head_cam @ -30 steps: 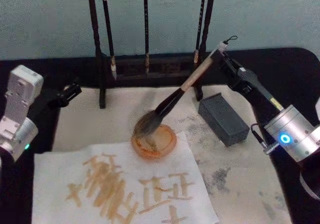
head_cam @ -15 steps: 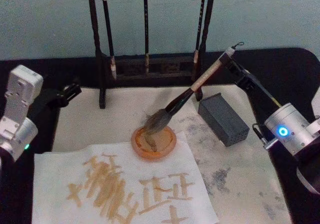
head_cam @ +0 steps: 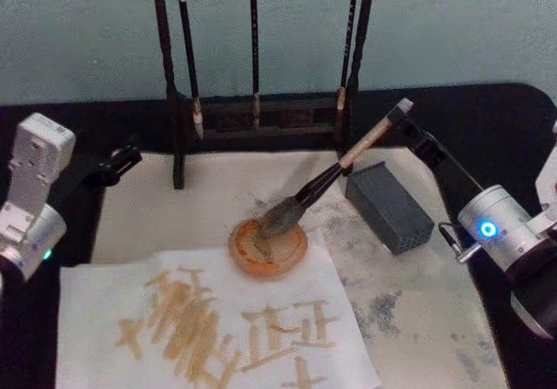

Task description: Pick up the brush from the inkstone, write on the paper, then place the brush back to its original position.

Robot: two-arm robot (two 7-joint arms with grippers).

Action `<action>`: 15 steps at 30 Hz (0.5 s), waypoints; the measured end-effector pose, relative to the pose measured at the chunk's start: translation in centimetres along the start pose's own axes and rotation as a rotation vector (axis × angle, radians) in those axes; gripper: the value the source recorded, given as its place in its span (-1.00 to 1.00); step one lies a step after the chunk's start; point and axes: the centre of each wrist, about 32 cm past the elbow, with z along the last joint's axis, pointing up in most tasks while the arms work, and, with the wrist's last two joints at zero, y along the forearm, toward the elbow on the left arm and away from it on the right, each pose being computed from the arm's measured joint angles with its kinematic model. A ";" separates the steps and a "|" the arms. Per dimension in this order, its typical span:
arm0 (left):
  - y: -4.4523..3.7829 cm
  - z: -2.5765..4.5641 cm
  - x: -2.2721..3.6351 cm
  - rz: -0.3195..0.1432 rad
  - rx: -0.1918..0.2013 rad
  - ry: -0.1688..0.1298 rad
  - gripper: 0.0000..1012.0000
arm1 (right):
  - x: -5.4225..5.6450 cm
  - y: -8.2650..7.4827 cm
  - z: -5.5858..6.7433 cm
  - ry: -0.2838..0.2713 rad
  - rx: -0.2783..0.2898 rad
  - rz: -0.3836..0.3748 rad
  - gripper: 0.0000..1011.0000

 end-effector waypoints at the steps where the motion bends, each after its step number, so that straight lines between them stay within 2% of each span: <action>1: 0.00 0.00 0.00 0.000 0.000 0.000 0.98 | 0.1 0.0 0.0 0.002 -0.001 -0.004 -0.65; 15: 0.00 0.00 0.00 0.000 0.000 0.000 0.98 | 1.3 0.1 -0.9 0.067 -0.023 -0.062 -0.65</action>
